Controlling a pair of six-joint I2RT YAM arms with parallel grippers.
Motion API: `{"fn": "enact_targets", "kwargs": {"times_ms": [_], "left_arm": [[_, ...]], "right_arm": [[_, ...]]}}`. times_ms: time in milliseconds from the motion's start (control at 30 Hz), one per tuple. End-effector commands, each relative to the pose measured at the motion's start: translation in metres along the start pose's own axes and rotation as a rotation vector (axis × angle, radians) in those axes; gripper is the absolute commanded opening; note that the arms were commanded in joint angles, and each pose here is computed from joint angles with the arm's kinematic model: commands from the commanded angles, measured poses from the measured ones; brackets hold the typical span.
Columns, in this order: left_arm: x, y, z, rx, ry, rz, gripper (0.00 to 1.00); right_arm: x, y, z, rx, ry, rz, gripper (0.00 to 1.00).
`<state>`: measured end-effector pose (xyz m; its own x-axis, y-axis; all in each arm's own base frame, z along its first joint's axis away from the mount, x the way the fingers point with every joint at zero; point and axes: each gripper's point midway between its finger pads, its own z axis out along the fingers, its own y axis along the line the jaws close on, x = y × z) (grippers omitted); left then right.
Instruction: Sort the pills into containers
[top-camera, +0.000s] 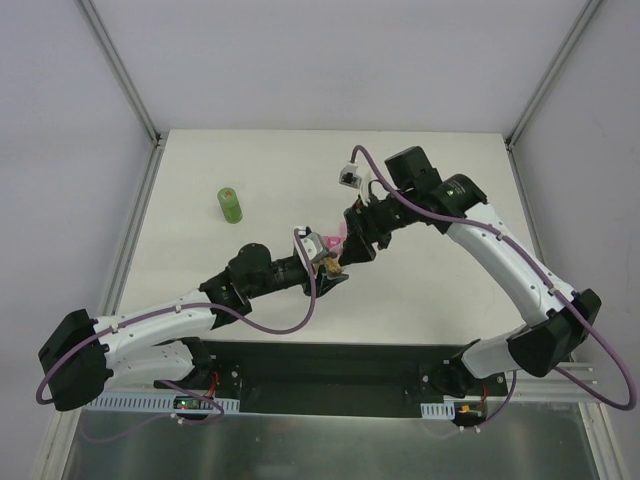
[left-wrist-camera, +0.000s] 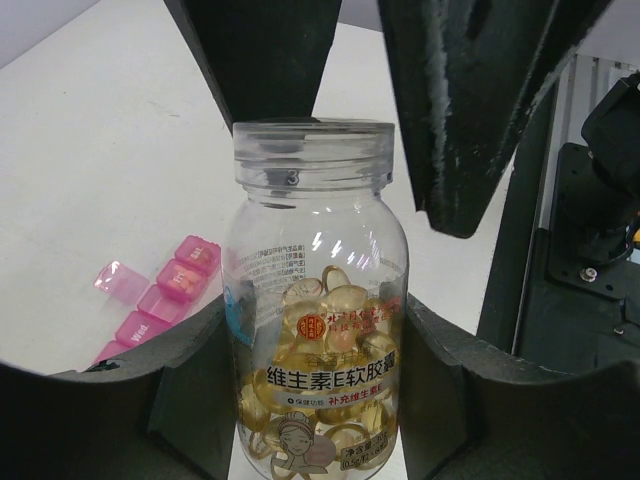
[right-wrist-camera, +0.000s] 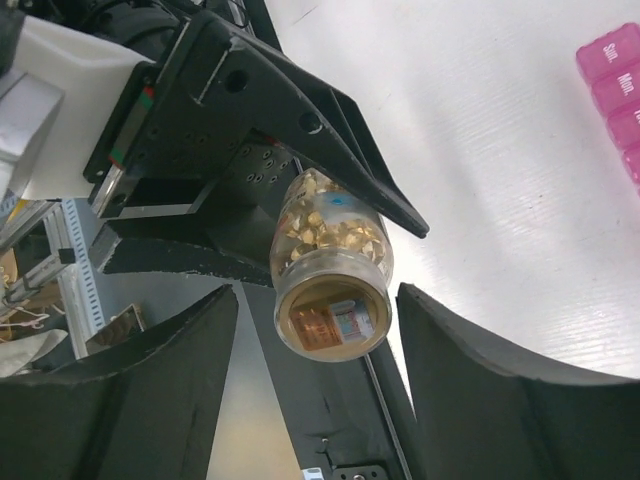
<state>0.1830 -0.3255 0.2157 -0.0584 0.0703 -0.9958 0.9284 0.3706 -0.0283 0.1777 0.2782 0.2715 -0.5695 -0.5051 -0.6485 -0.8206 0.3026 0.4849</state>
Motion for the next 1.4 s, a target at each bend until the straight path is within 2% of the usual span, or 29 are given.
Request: {"fn": "enact_targets", "kwargs": {"times_ms": [0, 33, 100, 167, 267, 400, 567, 667, 767, 900, 1000, 1033, 1133, 1200, 1233, 1300, 1367], "left_arm": [[-0.041, 0.007, 0.003, -0.024, -0.119, 0.018, 0.00], [-0.040, 0.007, 0.003, -0.024, -0.117, 0.017, 0.00], [-0.040, 0.006, 0.003, -0.019, -0.115, 0.017, 0.00], [-0.038, 0.006, 0.003, -0.015, -0.110, 0.018, 0.00], [-0.038, -0.002, 0.001, 0.026, -0.114, 0.026, 0.00], [-0.039, -0.020, -0.002, 0.130, -0.114, 0.037, 0.00], [-0.037, -0.036, -0.005, 0.225, -0.082, 0.041, 0.00], [-0.034, -0.042, -0.005, 0.260, -0.066, 0.038, 0.00], [-0.030, -0.047, -0.003, 0.292, -0.044, 0.026, 0.00], [-0.030, -0.046, -0.001, 0.294, -0.044, 0.025, 0.00], [-0.032, -0.044, -0.001, 0.279, -0.053, 0.027, 0.00], [-0.032, -0.043, -0.001, 0.271, -0.057, 0.030, 0.00], [-0.032, -0.041, -0.003, 0.256, -0.058, 0.030, 0.00], [-0.031, -0.038, -0.003, 0.237, -0.061, 0.031, 0.00], [-0.031, -0.037, -0.004, 0.231, -0.066, 0.032, 0.00], [-0.032, -0.033, -0.005, 0.201, -0.075, 0.034, 0.00], [-0.036, -0.025, -0.007, 0.150, -0.094, 0.039, 0.00]], "right_arm": [[-0.018, 0.010, -0.004, -0.027, -0.047, 0.007, 0.63], [-0.017, 0.010, -0.004, -0.027, -0.044, 0.009, 0.60], [-0.017, 0.009, -0.005, -0.021, -0.041, 0.000, 0.46], [-0.016, 0.008, -0.005, -0.021, -0.029, -0.031, 0.27], [-0.015, 0.020, -0.010, -0.089, -0.012, -0.099, 0.21], [0.002, 0.031, -0.018, -0.169, 0.042, -0.461, 0.19], [0.016, 0.046, -0.022, -0.275, 0.024, -0.814, 0.19], [0.027, 0.043, -0.023, -0.278, 0.071, -1.003, 0.21], [0.037, 0.035, -0.021, -0.276, 0.163, -1.108, 0.21], [0.033, 0.029, -0.018, -0.247, 0.170, -1.101, 0.22], [0.030, 0.030, -0.016, -0.224, 0.149, -1.033, 0.51], [0.028, 0.033, -0.017, -0.223, 0.140, -1.018, 0.66], [0.023, 0.040, -0.022, -0.227, 0.109, -0.941, 0.84], [0.013, 0.045, -0.027, -0.213, 0.061, -0.904, 0.89], [0.011, 0.048, -0.029, -0.201, 0.054, -0.835, 0.91], [0.003, 0.049, -0.035, -0.163, 0.013, -0.804, 0.91], [-0.004, 0.050, -0.038, -0.106, -0.031, -0.706, 0.91]]}}
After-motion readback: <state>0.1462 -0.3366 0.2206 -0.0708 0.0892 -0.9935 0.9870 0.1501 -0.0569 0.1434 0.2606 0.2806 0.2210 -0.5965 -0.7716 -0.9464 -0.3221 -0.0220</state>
